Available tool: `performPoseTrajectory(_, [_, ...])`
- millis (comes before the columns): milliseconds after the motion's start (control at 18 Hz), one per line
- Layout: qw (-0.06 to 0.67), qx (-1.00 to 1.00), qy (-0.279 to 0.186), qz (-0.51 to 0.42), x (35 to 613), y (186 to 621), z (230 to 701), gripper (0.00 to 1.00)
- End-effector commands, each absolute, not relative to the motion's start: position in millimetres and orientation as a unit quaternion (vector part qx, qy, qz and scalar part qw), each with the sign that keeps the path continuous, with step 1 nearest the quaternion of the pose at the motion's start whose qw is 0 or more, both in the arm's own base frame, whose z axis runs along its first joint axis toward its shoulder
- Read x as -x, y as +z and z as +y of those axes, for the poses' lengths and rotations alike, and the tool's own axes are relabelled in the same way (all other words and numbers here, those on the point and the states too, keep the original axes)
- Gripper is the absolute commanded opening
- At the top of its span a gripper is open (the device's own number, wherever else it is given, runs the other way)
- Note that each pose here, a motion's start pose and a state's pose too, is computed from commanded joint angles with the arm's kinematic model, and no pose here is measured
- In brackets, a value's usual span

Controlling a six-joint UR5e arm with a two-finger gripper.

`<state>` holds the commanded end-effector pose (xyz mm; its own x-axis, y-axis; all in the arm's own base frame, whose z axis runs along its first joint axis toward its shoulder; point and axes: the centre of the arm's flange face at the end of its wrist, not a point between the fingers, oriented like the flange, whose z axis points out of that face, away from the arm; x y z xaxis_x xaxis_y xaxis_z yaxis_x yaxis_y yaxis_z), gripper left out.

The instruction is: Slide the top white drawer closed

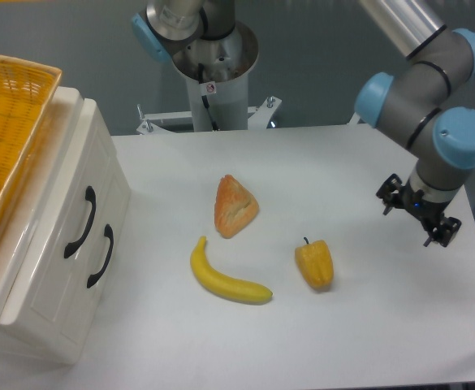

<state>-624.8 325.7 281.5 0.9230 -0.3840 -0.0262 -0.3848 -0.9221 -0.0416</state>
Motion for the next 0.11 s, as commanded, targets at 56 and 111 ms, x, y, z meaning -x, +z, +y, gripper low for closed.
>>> performPoseTrajectory(56, [0.028, 0.981, 0.009, 0.189, 628.9, 281.5, 318.2, 1.00])
performPoseTrajectory(111, [0.031, 0.982, 0.008, 0.188, 629.8, 281.5, 316.7, 1.00])
